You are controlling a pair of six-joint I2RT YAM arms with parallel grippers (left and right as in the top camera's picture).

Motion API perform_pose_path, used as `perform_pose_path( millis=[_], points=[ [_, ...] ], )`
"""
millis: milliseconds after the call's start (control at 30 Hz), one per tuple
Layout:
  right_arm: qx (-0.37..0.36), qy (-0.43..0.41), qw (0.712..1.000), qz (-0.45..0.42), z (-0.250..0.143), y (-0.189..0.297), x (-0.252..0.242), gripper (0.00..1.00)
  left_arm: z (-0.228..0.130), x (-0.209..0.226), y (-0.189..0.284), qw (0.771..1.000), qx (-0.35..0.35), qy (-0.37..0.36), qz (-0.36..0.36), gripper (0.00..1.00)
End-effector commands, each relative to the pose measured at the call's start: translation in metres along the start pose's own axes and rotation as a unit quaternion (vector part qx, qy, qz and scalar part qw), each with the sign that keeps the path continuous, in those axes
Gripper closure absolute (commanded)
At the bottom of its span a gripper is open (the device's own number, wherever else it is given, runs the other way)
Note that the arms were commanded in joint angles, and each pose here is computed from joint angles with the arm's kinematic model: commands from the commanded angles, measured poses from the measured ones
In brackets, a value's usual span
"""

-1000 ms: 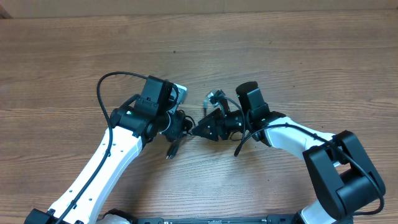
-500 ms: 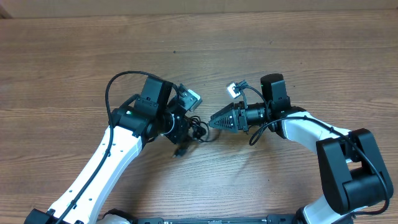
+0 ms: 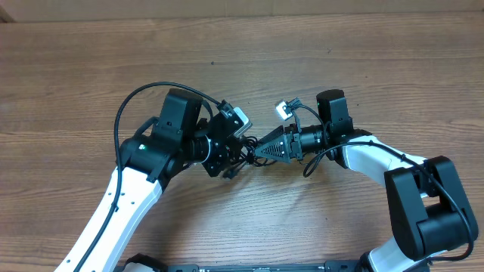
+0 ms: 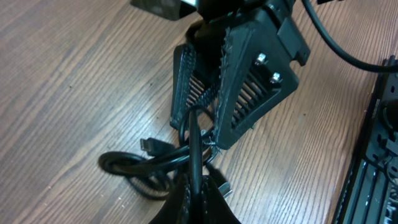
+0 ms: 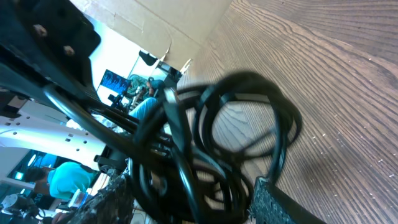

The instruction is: Untangle cables

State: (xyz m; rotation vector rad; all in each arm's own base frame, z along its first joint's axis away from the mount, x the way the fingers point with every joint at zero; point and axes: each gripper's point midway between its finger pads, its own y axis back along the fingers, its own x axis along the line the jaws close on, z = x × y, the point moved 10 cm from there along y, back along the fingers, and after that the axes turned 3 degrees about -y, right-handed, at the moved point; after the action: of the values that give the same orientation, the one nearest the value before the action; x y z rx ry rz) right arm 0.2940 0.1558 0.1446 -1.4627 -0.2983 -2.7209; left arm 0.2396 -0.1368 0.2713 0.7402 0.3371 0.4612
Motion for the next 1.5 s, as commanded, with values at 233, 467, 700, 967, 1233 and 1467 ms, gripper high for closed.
perform_pose_path(
  millis=[233, 467, 700, 967, 1233, 1467],
  points=[
    [0.018, 0.006, 1.0, 0.019, -0.002, -0.013, 0.004, 0.81, 0.014, -0.005, 0.012, 0.999, -0.04, -0.029, -0.014, 0.96],
    [0.018, 0.008, 1.0, 0.019, -0.002, -0.013, 0.004, 0.91, 0.008, 0.0, 0.012, 1.0, -0.011, 0.0, 0.021, 0.96],
    [0.016, 0.008, 1.0, 0.01, -0.002, -0.013, 0.003, 0.92, 0.001, 0.004, 0.012, 0.997, 0.019, 0.032, 0.061, 0.96],
    [0.012, 0.01, 1.0, -0.005, -0.001, -0.012, 0.0, 0.96, -0.014, 0.004, 0.013, 0.991, 0.076, 0.065, 0.084, 0.96],
    [0.006, 0.009, 1.0, -0.03, 0.0, -0.012, -0.003, 0.96, -0.025, -0.001, 0.014, 0.988, 0.111, 0.084, 0.068, 0.96],
    [-0.02, -0.043, 0.996, -0.08, 0.007, -0.011, -0.009, 0.96, -0.027, -0.008, 0.013, 0.989, 0.111, 0.095, 0.029, 0.96]
  ],
)
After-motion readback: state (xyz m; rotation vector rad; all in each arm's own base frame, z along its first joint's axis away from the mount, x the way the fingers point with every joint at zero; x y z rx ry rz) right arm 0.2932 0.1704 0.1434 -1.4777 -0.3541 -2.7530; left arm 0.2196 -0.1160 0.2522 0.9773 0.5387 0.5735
